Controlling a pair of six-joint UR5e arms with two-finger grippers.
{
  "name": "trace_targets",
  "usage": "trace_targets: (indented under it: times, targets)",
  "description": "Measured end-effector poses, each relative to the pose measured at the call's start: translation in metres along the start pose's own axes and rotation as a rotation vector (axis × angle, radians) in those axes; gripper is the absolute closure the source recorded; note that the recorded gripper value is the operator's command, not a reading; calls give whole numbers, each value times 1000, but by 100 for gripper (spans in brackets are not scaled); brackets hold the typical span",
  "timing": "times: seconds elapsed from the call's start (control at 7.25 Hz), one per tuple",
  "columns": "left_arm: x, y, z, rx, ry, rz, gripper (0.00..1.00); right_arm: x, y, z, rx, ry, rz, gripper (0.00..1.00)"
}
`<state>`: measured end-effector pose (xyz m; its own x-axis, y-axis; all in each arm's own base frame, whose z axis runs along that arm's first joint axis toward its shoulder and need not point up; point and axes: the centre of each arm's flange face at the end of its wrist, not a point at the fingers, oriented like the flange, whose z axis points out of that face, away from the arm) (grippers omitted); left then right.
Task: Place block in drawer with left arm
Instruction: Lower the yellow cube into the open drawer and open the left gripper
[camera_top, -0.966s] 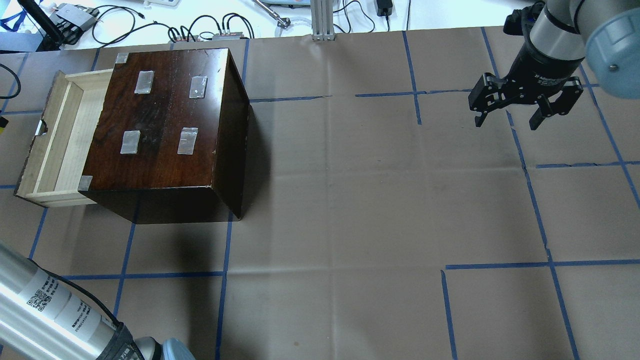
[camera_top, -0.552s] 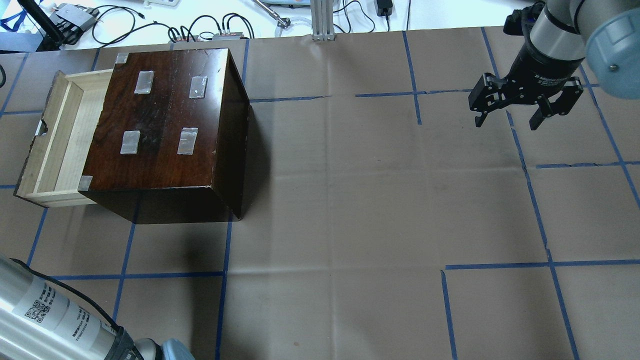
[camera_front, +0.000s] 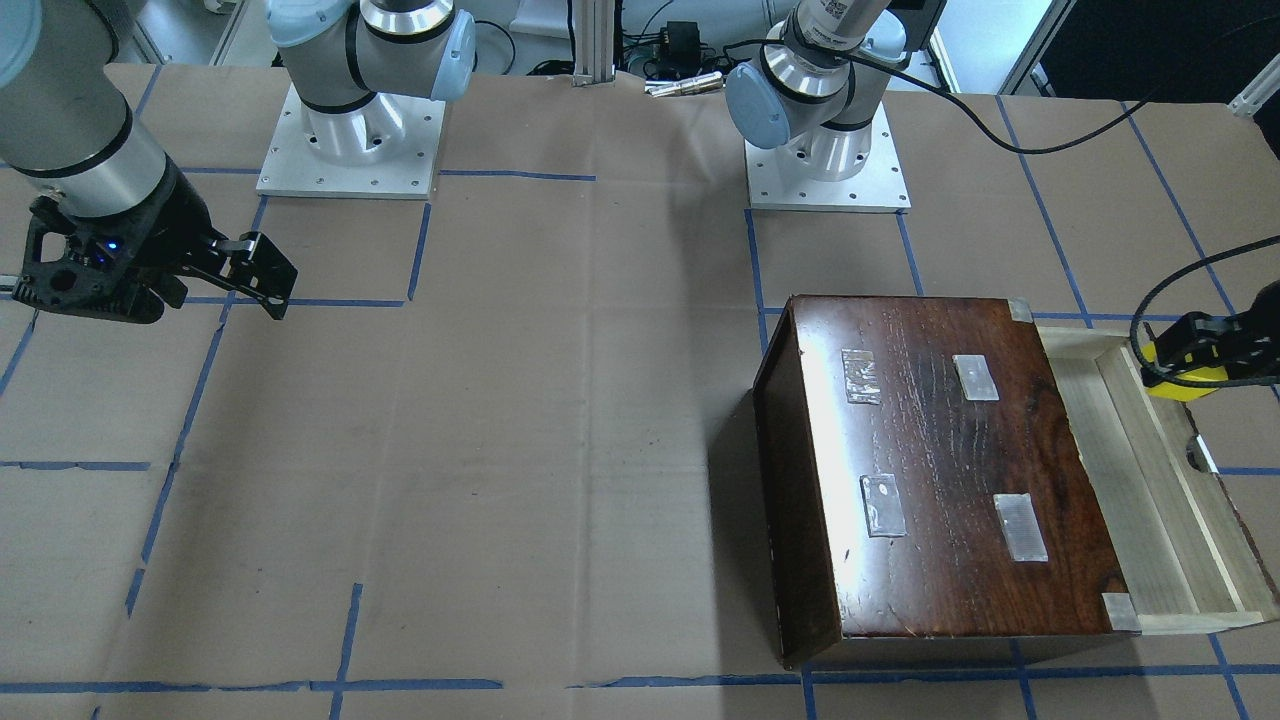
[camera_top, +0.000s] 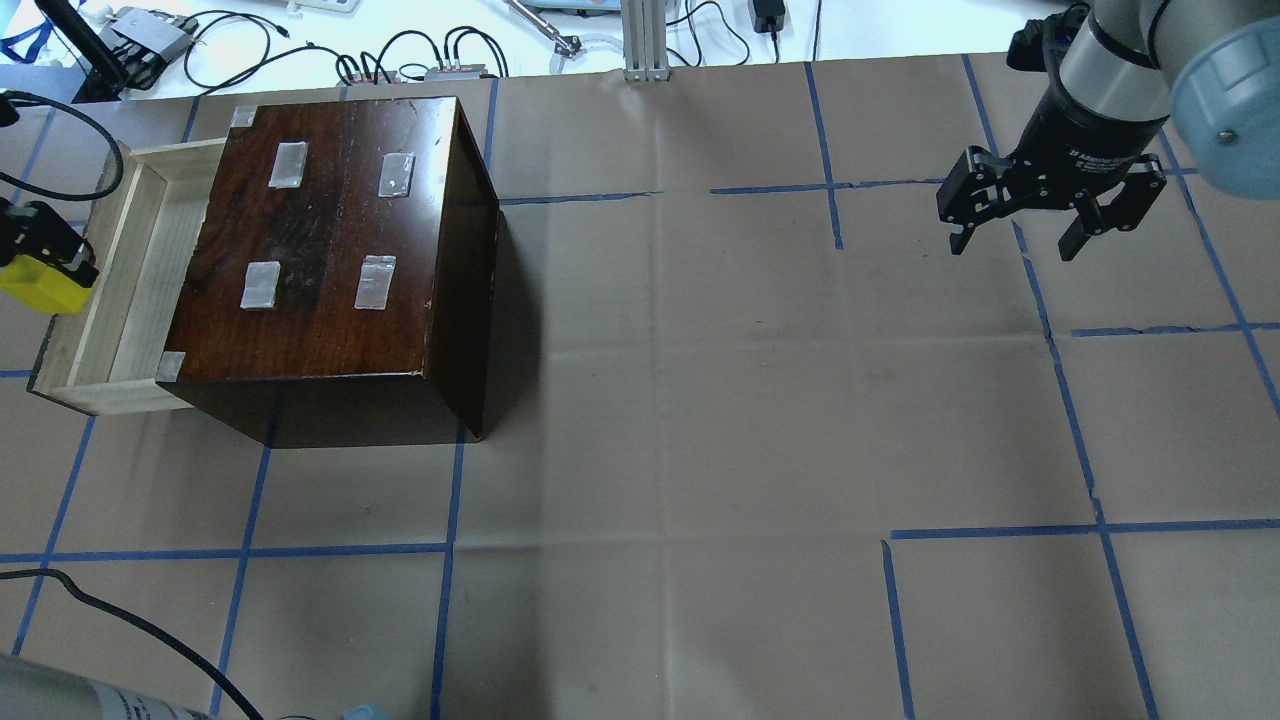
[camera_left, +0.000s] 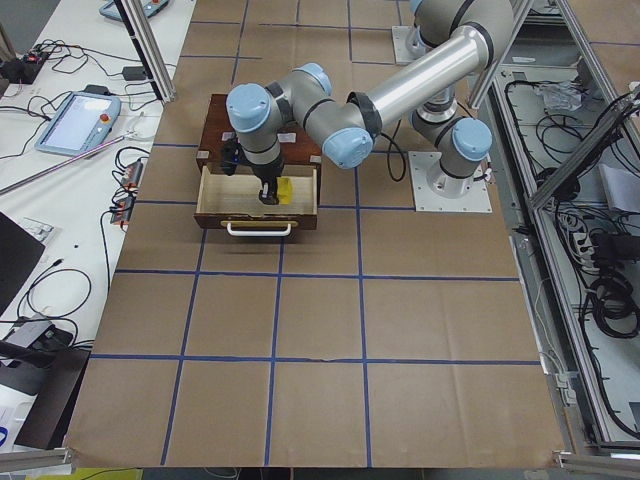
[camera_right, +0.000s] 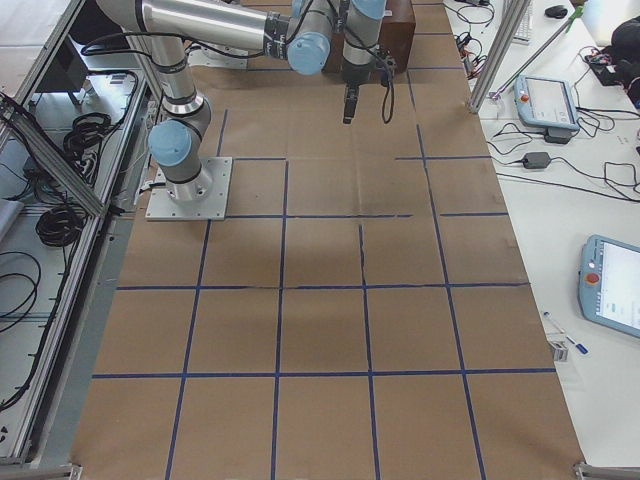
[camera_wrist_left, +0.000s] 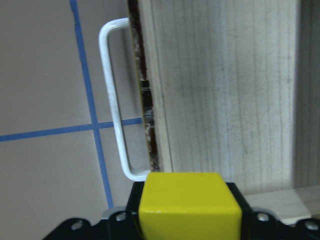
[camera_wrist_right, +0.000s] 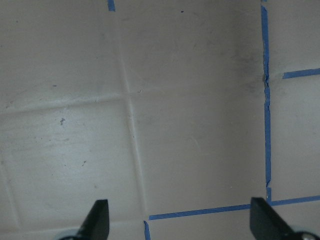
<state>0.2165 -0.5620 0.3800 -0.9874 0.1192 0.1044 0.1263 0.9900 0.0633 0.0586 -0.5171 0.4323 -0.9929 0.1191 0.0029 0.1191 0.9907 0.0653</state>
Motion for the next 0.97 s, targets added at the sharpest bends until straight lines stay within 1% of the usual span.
trace_targets:
  times: [0.14,0.41,0.69,0.83,0.97]
  targets:
    - [10,-2,19,-4,1,-19,100,0,0,0,0,0,0,0]
    - [19,-14,44,-2,-5,-39,100,0,0,0,0,0,-1,0]
    - [13,-29,60,-2,-5,-41,100,0,0,0,0,0,0,0]
    - [12,-38,64,10,-15,-37,100,0,0,0,0,0,-1,0]
    - [14,-46,67,23,-25,-31,97,0,0,0,0,0,-1,0]
